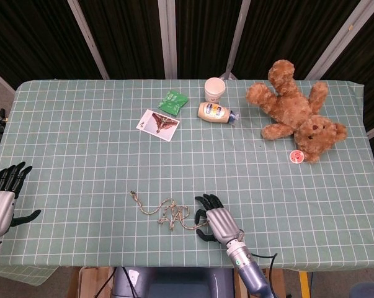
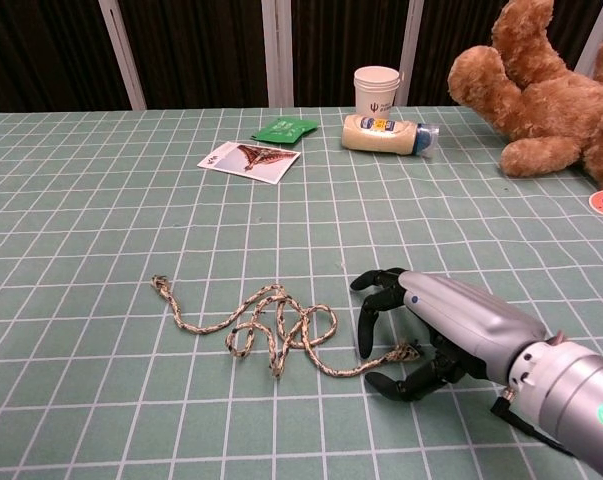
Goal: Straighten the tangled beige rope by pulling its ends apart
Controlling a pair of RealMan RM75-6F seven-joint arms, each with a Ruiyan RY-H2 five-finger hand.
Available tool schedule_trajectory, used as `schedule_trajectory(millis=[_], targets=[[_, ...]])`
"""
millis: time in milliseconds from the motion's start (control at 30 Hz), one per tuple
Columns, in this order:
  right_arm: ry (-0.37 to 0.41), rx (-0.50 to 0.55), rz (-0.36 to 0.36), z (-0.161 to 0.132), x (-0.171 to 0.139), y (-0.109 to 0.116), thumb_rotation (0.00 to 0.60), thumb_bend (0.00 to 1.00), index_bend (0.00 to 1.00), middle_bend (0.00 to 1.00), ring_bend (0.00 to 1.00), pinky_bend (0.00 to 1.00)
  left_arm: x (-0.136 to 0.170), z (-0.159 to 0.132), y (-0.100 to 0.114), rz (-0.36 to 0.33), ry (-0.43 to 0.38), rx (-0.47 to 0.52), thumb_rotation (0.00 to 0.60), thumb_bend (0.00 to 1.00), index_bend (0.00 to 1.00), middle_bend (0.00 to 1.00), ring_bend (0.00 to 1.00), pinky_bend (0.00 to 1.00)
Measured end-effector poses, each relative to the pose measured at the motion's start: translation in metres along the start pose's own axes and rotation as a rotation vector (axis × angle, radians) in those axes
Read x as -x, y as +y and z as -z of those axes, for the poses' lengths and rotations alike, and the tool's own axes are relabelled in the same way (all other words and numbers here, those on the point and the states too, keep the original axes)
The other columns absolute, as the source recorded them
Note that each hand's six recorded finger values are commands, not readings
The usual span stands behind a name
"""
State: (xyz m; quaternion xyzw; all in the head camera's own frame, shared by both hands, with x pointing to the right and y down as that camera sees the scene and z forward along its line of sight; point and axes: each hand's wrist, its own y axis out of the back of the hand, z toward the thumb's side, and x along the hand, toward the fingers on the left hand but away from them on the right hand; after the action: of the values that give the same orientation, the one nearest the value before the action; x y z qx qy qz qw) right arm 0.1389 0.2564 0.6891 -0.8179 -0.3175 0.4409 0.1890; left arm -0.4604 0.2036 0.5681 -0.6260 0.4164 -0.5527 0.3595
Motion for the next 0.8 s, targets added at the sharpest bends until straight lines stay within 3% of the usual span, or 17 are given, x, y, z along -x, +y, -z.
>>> schedule_trajectory(millis=[800], targets=[[-0.019, -0.007, -0.015, 0.0048, -0.0030, -0.0024, 0.600, 0.43, 0.61, 0.16, 0.00, 0.00, -0.0004, -0.0009, 0.0002, -0.001, -0.001, 0.003, 0.600, 0.01, 0.00, 0.00, 0.00, 0.00]])
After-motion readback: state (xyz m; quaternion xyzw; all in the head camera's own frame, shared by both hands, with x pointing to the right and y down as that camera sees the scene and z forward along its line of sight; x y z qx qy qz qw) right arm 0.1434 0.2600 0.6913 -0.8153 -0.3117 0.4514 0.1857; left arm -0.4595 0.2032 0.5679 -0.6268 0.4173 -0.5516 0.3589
